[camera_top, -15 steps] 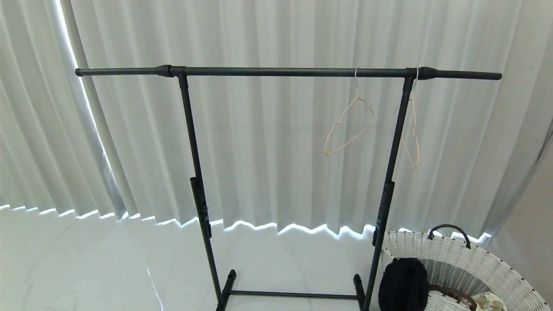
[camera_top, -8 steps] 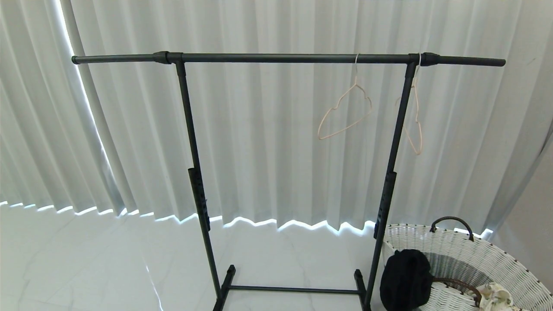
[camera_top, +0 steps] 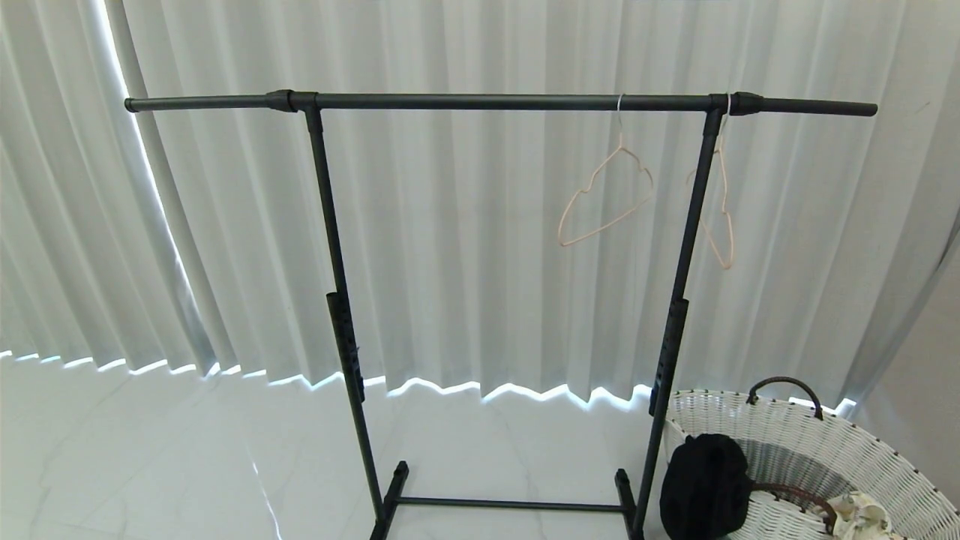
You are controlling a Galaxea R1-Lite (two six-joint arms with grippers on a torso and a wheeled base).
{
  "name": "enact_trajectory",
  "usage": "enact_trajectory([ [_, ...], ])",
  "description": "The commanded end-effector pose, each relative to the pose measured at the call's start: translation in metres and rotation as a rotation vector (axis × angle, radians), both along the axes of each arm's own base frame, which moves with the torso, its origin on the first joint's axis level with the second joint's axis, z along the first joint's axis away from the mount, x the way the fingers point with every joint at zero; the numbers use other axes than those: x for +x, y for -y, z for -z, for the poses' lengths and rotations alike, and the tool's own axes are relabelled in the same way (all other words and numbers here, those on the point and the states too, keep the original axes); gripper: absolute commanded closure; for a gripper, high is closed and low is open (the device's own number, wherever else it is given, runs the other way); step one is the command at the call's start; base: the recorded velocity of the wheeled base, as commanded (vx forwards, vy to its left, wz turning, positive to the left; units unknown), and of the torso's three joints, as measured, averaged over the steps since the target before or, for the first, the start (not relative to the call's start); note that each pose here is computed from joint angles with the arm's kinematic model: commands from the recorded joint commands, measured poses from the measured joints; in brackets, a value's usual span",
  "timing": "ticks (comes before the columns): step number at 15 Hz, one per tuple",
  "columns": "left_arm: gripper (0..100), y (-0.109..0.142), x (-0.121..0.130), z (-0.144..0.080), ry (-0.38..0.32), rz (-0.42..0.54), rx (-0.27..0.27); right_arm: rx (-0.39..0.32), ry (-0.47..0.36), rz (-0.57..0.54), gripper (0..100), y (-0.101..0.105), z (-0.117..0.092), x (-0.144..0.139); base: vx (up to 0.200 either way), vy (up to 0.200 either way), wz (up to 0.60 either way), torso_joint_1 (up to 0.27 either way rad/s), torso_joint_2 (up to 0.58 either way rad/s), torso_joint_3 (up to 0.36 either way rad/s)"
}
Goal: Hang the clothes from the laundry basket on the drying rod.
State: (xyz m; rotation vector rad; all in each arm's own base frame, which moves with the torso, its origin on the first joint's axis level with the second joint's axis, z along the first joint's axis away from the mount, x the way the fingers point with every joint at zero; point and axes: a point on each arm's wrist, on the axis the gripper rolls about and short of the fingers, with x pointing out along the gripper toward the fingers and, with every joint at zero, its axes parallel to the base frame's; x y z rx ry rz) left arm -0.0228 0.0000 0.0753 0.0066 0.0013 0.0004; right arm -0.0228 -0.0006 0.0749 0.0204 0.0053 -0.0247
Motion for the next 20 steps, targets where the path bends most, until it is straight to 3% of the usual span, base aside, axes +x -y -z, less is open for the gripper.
enact_trajectory([
  [1,0,0.0000,0.0000,0.0000,0.000,0.000,0.000,0.006,0.000,0.000,0,0.0000,0.0001,0.0000,0.200,0.000,0.00,-0.012,0.00,0.012],
  [4,0,0.0000,0.0000,0.0000,0.000,0.000,0.000,0.006,0.000,0.000,0,0.0000,0.0001,0.0000,0.200,0.000,0.00,0.002,0.00,0.002],
  [8,0,0.0000,0.0000,0.0000,0.000,0.000,0.000,0.006,0.000,0.000,0,0.0000,0.0001,0.0000,0.000,0.000,0.00,0.000,0.00,0.000],
  [20,0,0.0000,0.0000,0.0000,0.000,0.000,0.000,0.006,0.001,0.000,0,0.0000,-0.0001,0.0000,0.000,-0.200,0.00,0.004,0.00,0.004],
])
